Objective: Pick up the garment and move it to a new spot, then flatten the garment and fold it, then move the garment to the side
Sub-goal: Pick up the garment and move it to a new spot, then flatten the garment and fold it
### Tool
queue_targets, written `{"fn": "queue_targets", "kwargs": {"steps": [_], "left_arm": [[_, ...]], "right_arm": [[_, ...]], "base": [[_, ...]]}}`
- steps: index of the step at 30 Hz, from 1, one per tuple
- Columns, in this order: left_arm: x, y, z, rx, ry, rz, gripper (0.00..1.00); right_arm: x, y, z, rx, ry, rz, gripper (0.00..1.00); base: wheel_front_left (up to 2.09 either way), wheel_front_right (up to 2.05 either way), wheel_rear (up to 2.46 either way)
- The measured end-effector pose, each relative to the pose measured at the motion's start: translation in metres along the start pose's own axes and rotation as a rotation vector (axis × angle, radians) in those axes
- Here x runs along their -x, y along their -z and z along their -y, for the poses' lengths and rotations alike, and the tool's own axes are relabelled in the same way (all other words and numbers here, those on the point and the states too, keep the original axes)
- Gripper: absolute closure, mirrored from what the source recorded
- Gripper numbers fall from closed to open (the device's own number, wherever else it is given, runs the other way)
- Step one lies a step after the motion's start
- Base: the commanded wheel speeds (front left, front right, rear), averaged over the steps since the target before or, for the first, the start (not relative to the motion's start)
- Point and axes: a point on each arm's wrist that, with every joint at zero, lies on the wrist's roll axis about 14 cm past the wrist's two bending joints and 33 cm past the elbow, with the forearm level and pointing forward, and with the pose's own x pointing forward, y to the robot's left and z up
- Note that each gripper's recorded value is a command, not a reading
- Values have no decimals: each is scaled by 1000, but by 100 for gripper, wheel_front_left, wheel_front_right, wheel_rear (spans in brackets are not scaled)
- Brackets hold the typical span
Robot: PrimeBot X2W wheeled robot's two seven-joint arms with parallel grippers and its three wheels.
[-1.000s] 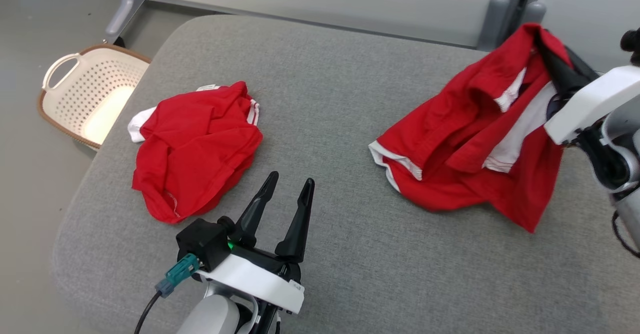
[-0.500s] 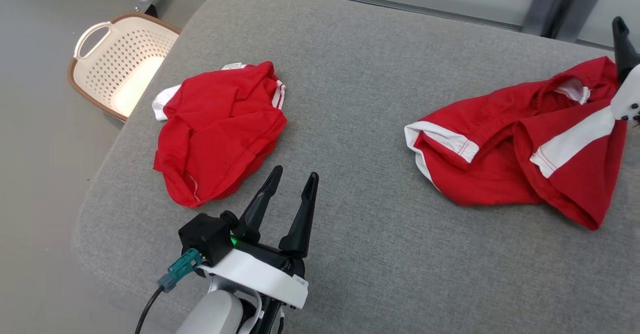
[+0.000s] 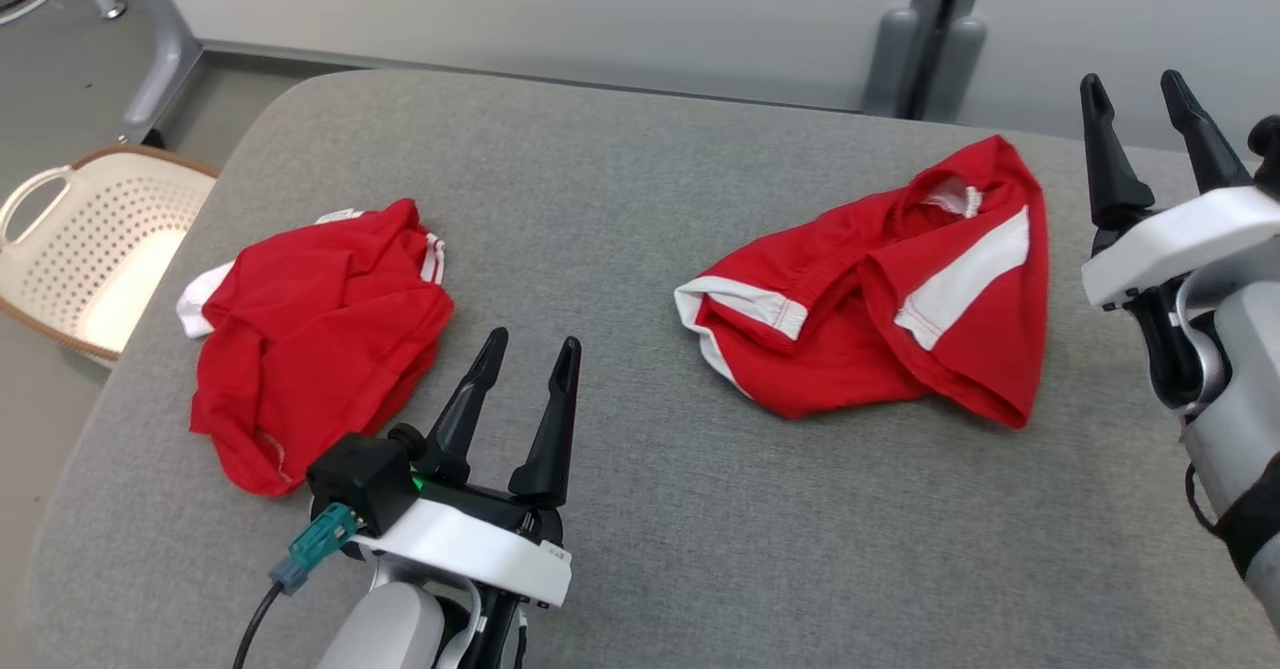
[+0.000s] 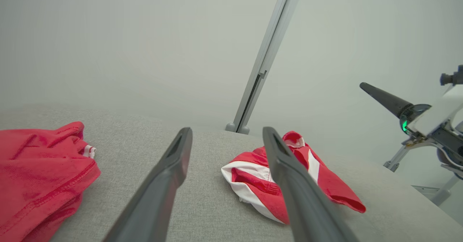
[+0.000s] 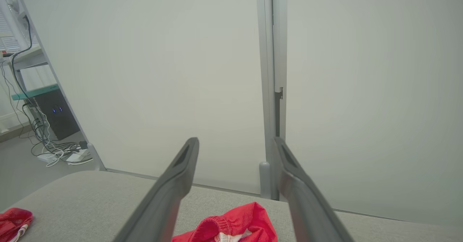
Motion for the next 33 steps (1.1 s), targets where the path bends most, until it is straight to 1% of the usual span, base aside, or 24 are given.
{"fn": "queue_targets", "kwargs": {"steps": [2, 7, 8, 9, 14, 16, 21, 23, 26, 29, 33], "left_arm": [[-2, -1, 6, 1, 21, 6, 0], [-4, -5, 19, 15, 62, 21, 0], [-4, -5, 19, 15, 62, 21, 0], [-3, -4, 21, 18, 66, 19, 0], [-4, 2, 33, 28, 101, 5, 0], [-6, 5, 37, 28, 115, -3, 0], [-8, 10, 42, 32, 132, -17, 0], [-8, 11, 42, 32, 134, -21, 0], [-7, 13, 40, 31, 129, -27, 0], [-6, 15, 35, 28, 114, -33, 0], [-5, 16, 28, 28, 92, -38, 0]], "right_arm": [[18, -6, 2, -8, 8, 34, 0], [69, 4, -5, -27, 33, 65, 0], [69, 4, -5, -27, 33, 65, 0], [79, 5, -7, -33, 40, 72, 0], [123, 17, -11, -77, 105, 93, 0], [135, 19, -8, -115, 145, 109, 0], [149, 30, -14, -105, 157, 87, 0], [148, 32, -21, -89, 135, 80, 0], [142, 39, -45, -111, 70, 56, 0], [139, 59, -75, -138, -26, -26, 0], [139, 91, -105, -151, -128, -155, 0]], "base": [[0, 0, 0], [0, 0, 0], [0, 0, 0], [0, 0, 0], [0, 0, 0], [0, 0, 0], [0, 0, 0], [0, 0, 0], [0, 0, 0], [0, 0, 0], [0, 0, 0]]}}
